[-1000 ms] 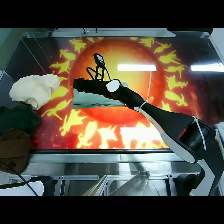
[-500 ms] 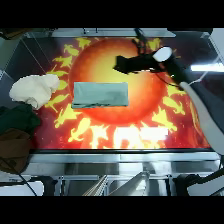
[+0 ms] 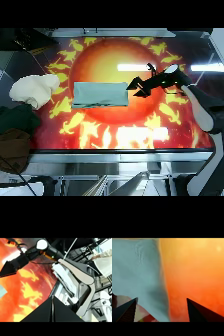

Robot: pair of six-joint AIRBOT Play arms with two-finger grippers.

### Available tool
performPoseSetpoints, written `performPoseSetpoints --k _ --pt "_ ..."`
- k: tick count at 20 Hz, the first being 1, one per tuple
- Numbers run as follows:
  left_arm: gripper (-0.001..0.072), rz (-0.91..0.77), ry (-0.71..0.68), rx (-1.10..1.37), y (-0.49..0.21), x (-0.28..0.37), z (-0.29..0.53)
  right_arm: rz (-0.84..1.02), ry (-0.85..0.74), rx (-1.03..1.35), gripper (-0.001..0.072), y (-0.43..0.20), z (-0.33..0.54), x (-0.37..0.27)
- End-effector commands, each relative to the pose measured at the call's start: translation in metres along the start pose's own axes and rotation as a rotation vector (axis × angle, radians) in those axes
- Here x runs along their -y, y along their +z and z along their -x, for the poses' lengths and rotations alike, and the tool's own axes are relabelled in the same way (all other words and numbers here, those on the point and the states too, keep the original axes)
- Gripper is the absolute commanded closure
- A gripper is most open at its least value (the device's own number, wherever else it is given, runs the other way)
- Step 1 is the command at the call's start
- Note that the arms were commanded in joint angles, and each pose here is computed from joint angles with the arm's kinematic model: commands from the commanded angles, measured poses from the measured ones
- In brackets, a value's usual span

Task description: Fold the shirts.

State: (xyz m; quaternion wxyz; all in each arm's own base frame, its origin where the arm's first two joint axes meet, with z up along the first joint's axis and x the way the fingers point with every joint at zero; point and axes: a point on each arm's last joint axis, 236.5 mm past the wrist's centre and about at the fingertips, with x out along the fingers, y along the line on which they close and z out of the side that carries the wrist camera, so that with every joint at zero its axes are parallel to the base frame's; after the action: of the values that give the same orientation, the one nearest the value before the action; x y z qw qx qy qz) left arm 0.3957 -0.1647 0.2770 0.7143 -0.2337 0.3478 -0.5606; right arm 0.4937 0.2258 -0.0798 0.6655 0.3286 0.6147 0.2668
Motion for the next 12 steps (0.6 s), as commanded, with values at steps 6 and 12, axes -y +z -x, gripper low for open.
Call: performPoseSetpoints --k 6,12 --pt "0.0688 0.019 -0.012 -0.011 -0.006 -0.003 -0.002 0.034 0.169 0.112 0.0213 0.006 -0.086 -0.053" --pt "0.0688 0.019 -0.033 -0.050 -0.015 0.002 -0.002 0.065 0.325 0.185 0.0696 0.021 -0.049 -0.111"
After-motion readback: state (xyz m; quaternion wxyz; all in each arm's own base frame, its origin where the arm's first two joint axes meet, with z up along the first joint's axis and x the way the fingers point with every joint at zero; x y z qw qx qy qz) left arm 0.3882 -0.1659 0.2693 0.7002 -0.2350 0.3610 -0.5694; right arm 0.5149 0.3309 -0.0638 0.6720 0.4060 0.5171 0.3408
